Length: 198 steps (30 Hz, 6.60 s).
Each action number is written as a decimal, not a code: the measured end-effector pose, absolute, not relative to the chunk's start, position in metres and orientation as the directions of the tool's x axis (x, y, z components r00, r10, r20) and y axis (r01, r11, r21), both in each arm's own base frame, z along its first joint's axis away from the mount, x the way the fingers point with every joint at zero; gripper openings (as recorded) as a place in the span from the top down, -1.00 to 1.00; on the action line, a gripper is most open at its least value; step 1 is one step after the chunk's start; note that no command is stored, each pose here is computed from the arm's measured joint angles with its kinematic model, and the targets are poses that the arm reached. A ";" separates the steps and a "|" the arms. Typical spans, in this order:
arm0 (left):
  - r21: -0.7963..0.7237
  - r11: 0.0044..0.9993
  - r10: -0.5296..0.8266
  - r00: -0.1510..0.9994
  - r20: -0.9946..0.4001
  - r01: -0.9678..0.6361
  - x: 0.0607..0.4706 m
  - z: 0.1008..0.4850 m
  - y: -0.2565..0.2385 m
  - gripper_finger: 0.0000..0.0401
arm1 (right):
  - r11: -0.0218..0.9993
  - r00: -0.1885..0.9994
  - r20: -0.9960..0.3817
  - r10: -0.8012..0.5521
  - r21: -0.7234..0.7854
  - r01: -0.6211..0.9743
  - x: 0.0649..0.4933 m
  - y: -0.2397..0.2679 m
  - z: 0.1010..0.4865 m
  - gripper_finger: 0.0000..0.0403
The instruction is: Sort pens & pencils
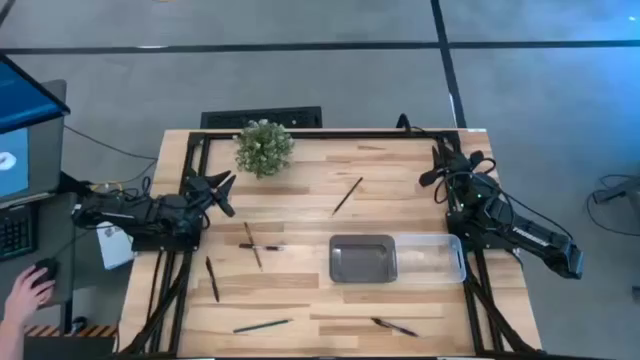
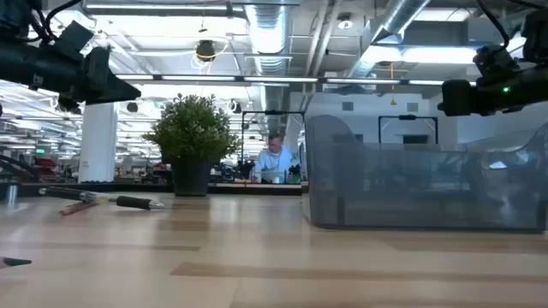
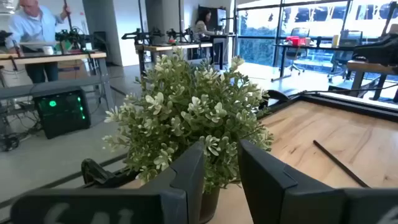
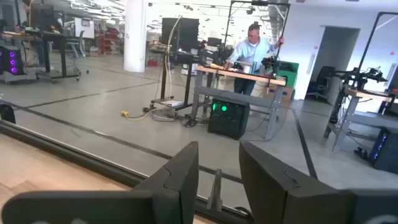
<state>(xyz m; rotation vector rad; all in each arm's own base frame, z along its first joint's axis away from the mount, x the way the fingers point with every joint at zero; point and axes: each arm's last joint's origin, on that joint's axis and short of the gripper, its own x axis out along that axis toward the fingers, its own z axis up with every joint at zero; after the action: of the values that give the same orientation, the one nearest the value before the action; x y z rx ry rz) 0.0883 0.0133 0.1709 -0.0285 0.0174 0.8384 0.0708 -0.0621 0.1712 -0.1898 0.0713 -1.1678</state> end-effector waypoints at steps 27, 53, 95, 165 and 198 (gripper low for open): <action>-0.019 0.668 0.743 0.668 -0.027 -0.744 0.088 0.171 0.013 0.55 | 0.379 0.392 0.042 -0.919 -0.186 0.907 0.071 -0.062 0.171 0.32; -0.019 0.668 0.743 0.668 -0.027 -0.744 0.088 0.171 0.013 0.55 | 0.378 0.392 0.043 -0.919 -0.185 0.907 0.071 -0.062 0.171 0.32; -0.018 0.668 0.743 0.668 -0.027 -0.744 0.088 0.171 0.013 0.55 | 0.379 0.393 0.042 -0.919 -0.186 0.907 0.071 -0.062 0.171 0.32; 0.000 0.668 0.744 0.668 -0.027 -0.744 0.088 0.171 0.013 0.55 | 0.901 0.464 -0.882 -0.084 0.131 0.413 0.211 0.097 0.367 0.34; -0.007 0.648 0.761 0.648 -0.026 -0.761 0.088 0.171 0.014 0.55 | 0.777 0.059 -0.998 -0.015 0.026 0.628 0.244 0.264 0.207 0.17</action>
<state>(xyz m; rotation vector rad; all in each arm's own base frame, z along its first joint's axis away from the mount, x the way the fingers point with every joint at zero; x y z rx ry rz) 0.0877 0.0139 0.1709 -0.0180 0.0209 0.8653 0.2445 0.2637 0.2073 0.5324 1.4431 -0.5234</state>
